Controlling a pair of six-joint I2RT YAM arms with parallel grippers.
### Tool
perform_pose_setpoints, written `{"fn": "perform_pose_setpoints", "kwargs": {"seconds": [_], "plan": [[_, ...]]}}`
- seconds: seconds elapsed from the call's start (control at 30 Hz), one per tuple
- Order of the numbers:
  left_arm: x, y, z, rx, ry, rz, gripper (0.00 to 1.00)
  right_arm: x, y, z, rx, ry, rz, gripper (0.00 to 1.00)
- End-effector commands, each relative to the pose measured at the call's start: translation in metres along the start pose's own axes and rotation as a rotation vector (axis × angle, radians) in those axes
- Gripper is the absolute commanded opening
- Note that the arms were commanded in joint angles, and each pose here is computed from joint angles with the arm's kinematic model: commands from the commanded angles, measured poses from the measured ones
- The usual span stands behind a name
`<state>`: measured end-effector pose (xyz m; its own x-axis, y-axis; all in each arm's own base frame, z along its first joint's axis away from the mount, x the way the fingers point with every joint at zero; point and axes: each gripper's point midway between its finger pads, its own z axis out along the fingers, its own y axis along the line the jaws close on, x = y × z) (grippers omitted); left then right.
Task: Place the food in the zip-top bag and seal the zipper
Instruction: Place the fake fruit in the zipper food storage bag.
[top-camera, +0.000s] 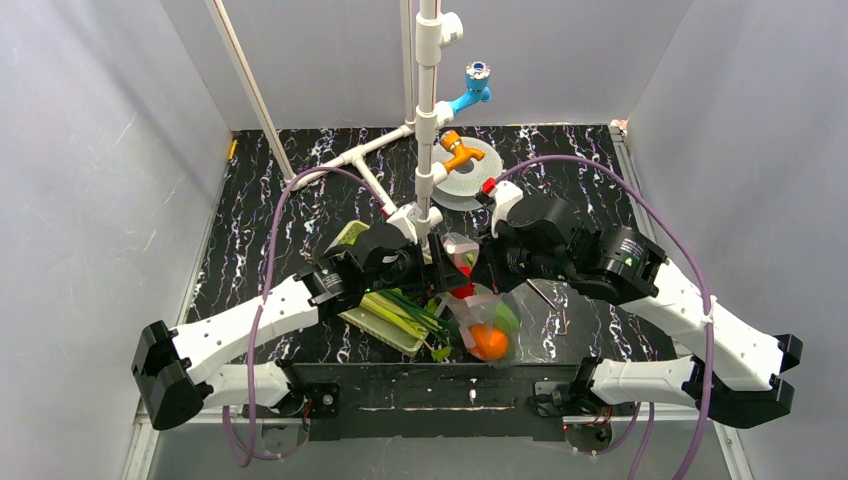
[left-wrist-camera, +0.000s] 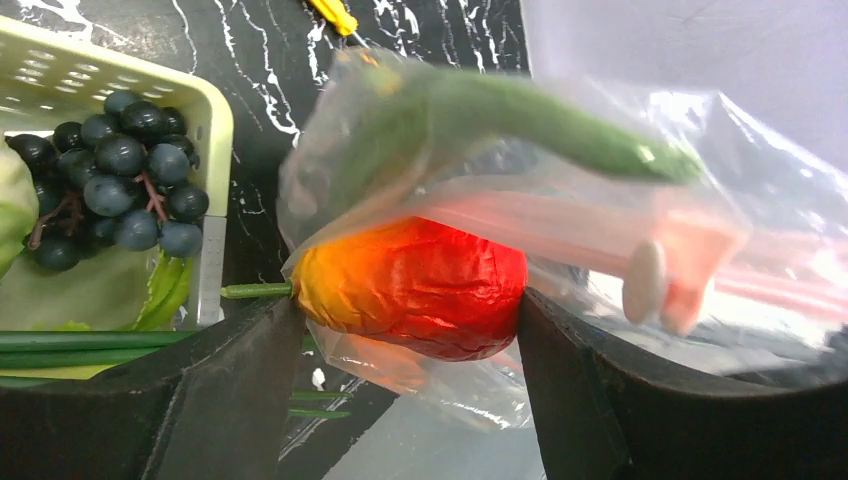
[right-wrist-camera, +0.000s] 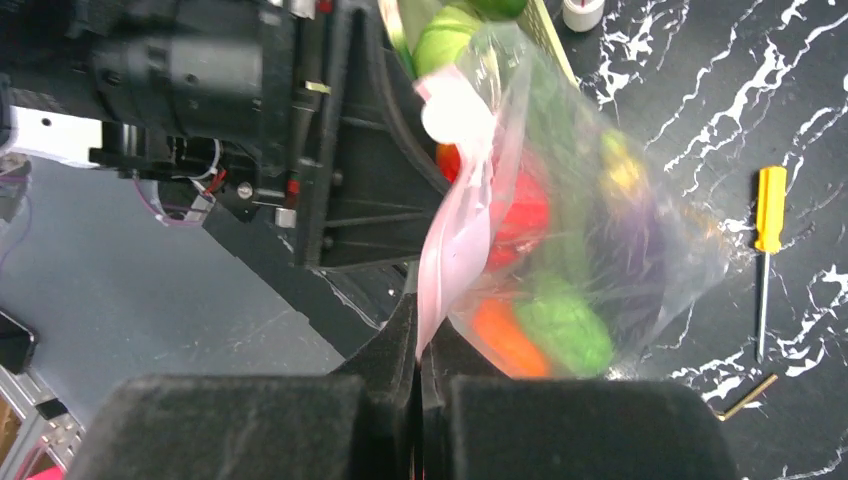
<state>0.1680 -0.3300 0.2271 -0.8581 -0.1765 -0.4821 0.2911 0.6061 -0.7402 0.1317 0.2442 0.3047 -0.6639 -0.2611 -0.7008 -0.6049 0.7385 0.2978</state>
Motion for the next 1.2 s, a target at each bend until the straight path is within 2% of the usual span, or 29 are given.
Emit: {"fn": "perform_pose_setpoints", "kwargs": {"seconds": [0.0,0.2,0.27,0.37,0.5,0.6,0.77,1.0,1.17], "plan": [[-0.011,0.006,0.000,-0.054,-0.040,0.001,0.05,-0.038,0.037,-0.022,-0.171,-0.145,0.019,0.01],[-0.010,-0.036,-0.006,0.148,-0.016,-0.062,0.05,-0.026,0.030,-0.004,-0.153,-0.118,-0.014,0.01],[-0.018,-0.062,-0.015,0.277,-0.044,-0.094,0.05,-0.021,0.028,0.003,-0.148,-0.113,-0.036,0.01],[-0.022,-0.078,-0.029,0.350,-0.056,-0.126,0.05,-0.016,0.022,0.008,-0.132,-0.111,-0.069,0.01],[-0.025,-0.078,-0.038,0.350,-0.074,-0.162,0.06,-0.020,0.027,0.001,-0.167,-0.139,-0.068,0.01],[-0.019,-0.073,-0.027,0.324,-0.059,-0.197,0.07,-0.028,0.041,-0.008,-0.242,-0.181,-0.049,0.01],[-0.006,-0.077,-0.007,0.313,-0.014,-0.193,0.10,-0.045,0.046,-0.020,-0.266,-0.265,-0.016,0.01],[0.012,-0.060,0.007,0.183,0.035,-0.094,0.13,-0.050,0.031,-0.021,-0.209,-0.310,0.007,0.01],[0.020,-0.052,0.003,0.160,0.027,-0.008,0.22,-0.044,0.014,-0.010,-0.125,-0.291,0.004,0.01]]}}
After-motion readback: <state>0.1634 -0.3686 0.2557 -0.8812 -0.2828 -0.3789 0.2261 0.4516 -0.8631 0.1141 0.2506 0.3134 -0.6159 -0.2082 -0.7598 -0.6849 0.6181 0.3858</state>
